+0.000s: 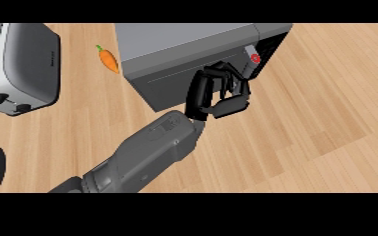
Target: Pick up the milk, place it into the microwave and close the microwave
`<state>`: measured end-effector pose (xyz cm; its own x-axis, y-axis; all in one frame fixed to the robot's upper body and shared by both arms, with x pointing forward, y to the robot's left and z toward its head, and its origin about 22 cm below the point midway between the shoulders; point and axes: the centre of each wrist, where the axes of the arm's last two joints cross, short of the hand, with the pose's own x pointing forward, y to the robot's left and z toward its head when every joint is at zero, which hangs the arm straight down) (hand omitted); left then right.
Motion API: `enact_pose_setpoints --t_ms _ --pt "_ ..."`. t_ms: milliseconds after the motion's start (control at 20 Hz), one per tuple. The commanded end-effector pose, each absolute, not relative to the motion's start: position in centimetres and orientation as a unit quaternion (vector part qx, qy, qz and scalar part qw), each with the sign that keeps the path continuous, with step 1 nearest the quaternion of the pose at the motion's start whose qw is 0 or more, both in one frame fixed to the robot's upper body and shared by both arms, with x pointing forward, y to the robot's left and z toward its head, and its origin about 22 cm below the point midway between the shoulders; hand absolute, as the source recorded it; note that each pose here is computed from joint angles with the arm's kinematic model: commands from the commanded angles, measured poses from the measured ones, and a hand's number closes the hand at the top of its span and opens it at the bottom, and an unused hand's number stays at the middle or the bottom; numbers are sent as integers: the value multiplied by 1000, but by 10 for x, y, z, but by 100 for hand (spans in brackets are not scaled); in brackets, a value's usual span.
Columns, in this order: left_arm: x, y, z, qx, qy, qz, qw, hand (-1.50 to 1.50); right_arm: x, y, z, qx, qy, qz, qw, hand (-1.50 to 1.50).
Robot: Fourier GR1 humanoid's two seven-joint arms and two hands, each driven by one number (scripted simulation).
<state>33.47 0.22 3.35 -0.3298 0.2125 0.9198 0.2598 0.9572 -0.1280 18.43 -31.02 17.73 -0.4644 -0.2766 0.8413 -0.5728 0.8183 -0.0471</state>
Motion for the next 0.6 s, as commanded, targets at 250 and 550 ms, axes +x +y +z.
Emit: enact_pose_setpoints --t_ms 250,550 --pt "357 5 44 -128 -810 -18 573 150 187 -313 184 264 -834 174 452 -150" --pt "357 5 43 -127 -810 -13 572 150 187 -315 188 274 -832 179 449 -150"
